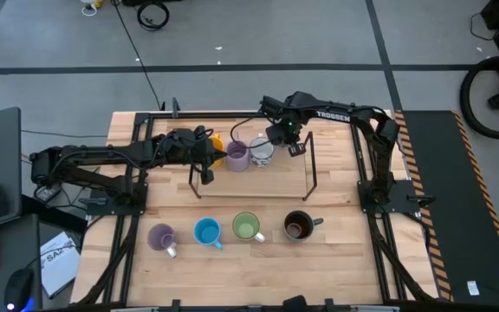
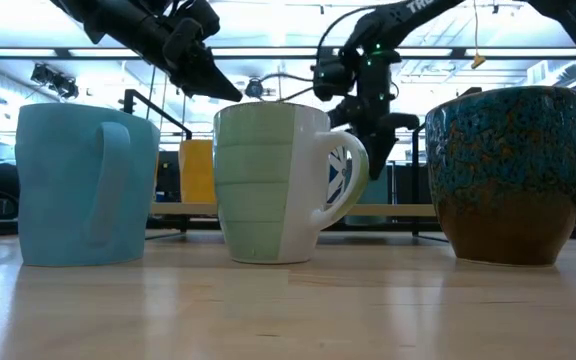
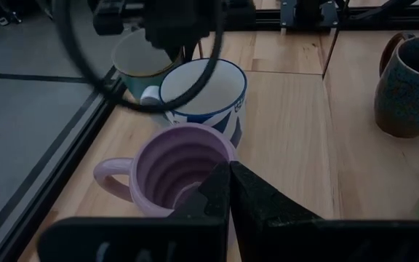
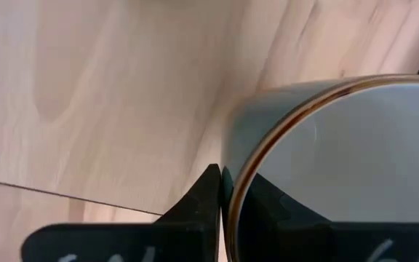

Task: Place coffee mugs
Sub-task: Put the light blue mug on the shelf

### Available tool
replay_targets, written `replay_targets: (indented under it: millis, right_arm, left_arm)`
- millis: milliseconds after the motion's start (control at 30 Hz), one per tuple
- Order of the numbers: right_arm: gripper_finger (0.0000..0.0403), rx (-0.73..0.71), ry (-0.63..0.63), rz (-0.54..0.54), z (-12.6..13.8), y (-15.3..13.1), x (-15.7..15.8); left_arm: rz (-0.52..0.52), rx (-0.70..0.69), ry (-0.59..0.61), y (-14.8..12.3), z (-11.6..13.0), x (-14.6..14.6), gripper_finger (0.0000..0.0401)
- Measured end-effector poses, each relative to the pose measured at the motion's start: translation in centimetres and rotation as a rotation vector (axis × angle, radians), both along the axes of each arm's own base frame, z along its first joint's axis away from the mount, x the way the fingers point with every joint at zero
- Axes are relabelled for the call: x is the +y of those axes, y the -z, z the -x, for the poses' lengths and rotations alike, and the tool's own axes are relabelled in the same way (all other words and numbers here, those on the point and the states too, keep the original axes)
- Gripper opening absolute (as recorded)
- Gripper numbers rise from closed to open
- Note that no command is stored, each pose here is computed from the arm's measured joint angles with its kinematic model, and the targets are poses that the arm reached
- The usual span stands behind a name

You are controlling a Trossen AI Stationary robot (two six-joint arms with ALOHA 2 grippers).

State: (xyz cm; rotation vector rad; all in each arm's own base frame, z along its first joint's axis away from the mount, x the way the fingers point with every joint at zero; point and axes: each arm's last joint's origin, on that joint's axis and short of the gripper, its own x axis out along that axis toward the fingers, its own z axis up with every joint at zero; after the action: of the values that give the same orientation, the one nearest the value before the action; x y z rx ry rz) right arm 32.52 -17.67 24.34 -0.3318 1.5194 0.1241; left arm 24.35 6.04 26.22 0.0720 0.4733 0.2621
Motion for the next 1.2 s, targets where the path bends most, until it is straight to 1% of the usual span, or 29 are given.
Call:
replay_targets:
  millis: [300, 500, 633, 767, 833, 900, 1067, 1200]
  right_arm:
    - [0.0036, -0.074, -0.094, 0.050, 1.2, -3.5, 1.4]
    - [0.0036, -0.102, -0.107, 0.023, 1.9, -5.2, 3.1]
    - [0.0036, -0.109, -0.109, -0.022, 2.2, -5.7, 4.0]
    - [0.0036, -0.082, -0.105, -0.055, 2.4, -5.7, 4.8]
    - [0.0036, -0.086, -0.088, -0.077, 2.3, -5.7, 5.1]
    - [0.0036, -0.096, -0.096, -0.096, 2.2, -5.4, 5.5]
    - [0.0035, -0.028, -0.095, -0.098, 2.2, -3.9, 6.7]
    - [0.0035, -0.062, -0.113, -0.086, 2.3, -3.3, 7.5]
  left_arm:
    - [0.002, 0.008, 0.000, 0.1, 0.0, 0.0, 0.0014]
    - [0.002, 0.009, 0.000, 0.1, 0.0, 0.0, 0.0014]
    - [0.003, 0.009, 0.000, 0.1, 0.0, 0.0, 0.0014]
    - [0.003, 0.010, 0.000, 0.1, 0.0, 0.0, 0.0014]
    - [0.003, 0.010, -0.001, 0.1, 0.0, 0.0, 0.0014]
    - [0.003, 0.010, -0.001, 0.1, 0.0, 0.0, 0.0014]
    - [0.003, 0.010, 0.000, 0.1, 0.0, 0.0, 0.0014]
    - [0.003, 0.010, -0.001, 0.1, 0.0, 0.0, 0.0014]
